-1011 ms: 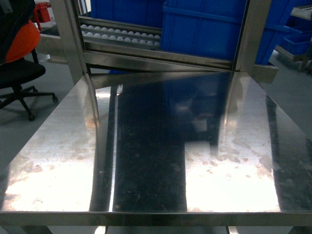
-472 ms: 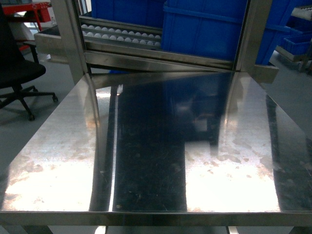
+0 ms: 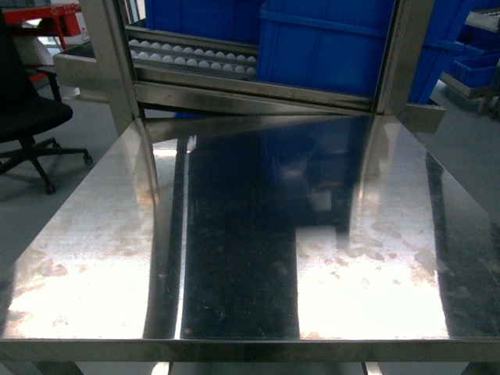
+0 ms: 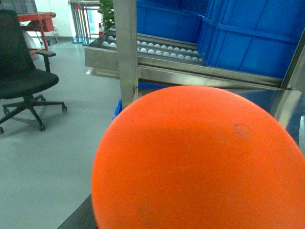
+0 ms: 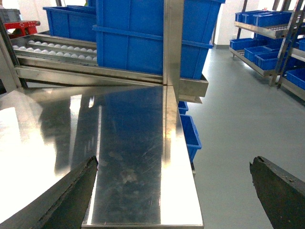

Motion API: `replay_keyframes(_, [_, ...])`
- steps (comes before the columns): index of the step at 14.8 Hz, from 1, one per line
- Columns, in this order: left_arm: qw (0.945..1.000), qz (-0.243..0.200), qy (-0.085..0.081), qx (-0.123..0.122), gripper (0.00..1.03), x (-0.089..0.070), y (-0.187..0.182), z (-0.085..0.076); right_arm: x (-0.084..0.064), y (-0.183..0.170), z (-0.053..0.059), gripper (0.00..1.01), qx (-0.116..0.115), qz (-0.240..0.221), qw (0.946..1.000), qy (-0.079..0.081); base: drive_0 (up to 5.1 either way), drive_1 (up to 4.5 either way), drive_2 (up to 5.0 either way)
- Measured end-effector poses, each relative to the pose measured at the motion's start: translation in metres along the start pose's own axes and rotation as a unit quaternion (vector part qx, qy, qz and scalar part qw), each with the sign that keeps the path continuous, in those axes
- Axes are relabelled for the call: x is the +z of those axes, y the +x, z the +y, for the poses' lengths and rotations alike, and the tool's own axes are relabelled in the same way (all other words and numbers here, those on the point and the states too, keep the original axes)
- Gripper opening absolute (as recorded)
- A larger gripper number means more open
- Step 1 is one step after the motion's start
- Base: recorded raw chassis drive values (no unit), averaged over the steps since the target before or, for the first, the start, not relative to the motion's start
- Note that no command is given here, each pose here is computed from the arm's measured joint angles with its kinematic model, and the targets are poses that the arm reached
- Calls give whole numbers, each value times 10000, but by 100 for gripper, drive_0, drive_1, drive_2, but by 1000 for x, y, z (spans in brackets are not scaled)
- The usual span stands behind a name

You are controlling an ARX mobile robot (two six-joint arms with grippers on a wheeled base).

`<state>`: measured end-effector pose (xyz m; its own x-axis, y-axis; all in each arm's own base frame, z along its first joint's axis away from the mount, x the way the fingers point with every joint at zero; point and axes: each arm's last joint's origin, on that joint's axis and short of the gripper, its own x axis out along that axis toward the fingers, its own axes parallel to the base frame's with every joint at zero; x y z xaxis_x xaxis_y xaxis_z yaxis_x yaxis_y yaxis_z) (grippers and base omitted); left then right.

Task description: Pick capacitor and pack into box

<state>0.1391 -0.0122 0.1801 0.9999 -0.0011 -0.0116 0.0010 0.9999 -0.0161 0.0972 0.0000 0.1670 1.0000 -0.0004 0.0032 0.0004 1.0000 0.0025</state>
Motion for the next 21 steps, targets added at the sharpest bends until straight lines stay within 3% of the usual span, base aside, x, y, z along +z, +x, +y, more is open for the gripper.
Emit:
replay_keyframes(1, [10000,6,-1,-30,44,-2,-3,3,0,0,0,98,0,0,10000,0,0,0,0])
replay_keyframes(3, [9999,-13,-7,135,44,-4,-8,14,0,0,0,98,-2,0,10000,0,0,0,0])
replay_keyframes(5, [9999,-118,3,-27,44,-10,-13,12,0,0,0,98,-2,0,10000,0,0,0,0])
replay_keyframes(21, [10000,-19,9,5,44,-14,-41,12,0,0,0,98,-2,0,10000,2,0,0,0])
